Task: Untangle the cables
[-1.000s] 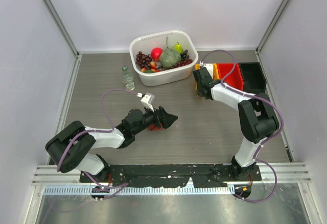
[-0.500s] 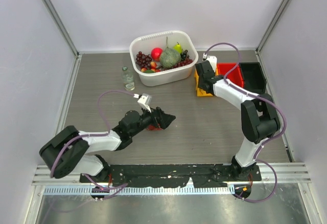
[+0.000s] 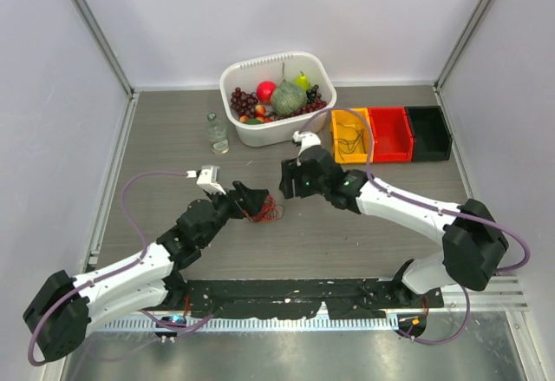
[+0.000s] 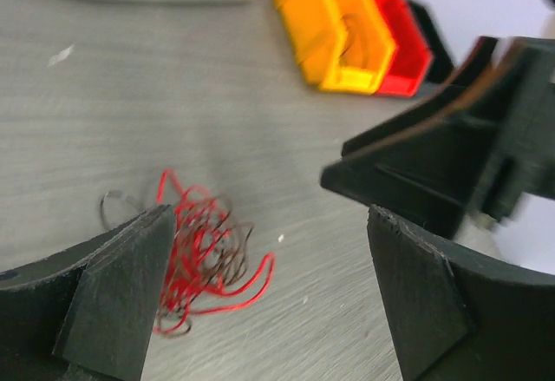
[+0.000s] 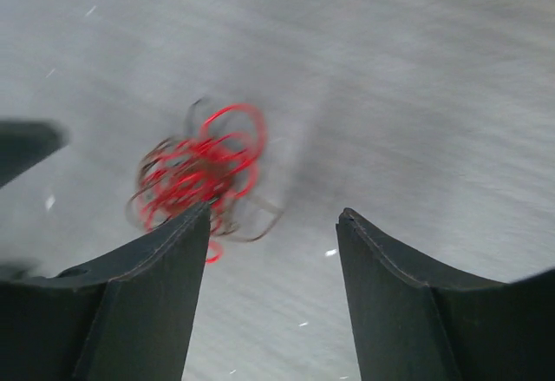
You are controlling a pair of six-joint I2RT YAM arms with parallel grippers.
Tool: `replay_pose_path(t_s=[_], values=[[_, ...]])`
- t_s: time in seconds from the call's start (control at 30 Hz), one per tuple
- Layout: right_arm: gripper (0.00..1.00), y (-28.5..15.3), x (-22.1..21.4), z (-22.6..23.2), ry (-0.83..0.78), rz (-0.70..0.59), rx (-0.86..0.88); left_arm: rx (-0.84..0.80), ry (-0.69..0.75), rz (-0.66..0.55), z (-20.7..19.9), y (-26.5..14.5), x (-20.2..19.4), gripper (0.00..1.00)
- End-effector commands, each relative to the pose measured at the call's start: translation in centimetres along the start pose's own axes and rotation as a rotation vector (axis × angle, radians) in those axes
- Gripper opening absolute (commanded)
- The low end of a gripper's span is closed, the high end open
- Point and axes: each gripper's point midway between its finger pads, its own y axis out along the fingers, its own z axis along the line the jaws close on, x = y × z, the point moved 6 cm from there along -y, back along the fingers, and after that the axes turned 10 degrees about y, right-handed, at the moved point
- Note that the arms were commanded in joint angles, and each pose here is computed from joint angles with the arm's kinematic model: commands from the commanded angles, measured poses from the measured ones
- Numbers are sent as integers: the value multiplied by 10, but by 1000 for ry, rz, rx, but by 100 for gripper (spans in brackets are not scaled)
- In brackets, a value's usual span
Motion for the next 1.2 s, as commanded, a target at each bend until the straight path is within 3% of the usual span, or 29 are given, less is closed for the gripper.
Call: replay_pose_path(t_s=[0.0, 0.13, 0.23, 0.47, 0.67, 0.73, 0.8, 0.93, 1.07, 1.17], values=[[59, 6, -24, 46, 24, 51, 223, 137, -44, 108, 23, -2, -30, 96], [51, 8, -46, 55, -8, 78, 257, 153, -32, 113, 25, 2, -30, 95], [51, 10, -56, 50, -13, 83, 258, 144, -27, 180, 24, 11, -34, 94], [51, 10, -80, 41, -39, 115, 325, 157, -88, 326, 35, 33, -46, 81], [48, 31, -76, 46, -59, 85, 305, 84, -101, 387, 30, 42, -49, 81], [41, 35, -72, 53, -57, 82, 309, 91, -103, 420, 31, 45, -52, 81], [25, 34, -70, 55, -68, 63, 267, 111, -107, 457, 34, 48, -58, 82], [1, 6, -57, 63, -117, -6, 220, 116, -112, 507, 33, 55, -63, 82], [1, -48, -19, 78, -117, -131, 268, 10, -108, 565, 22, 62, -68, 81], [1, -78, 13, 87, -99, -217, 292, -64, -104, 593, 15, 64, -70, 70]])
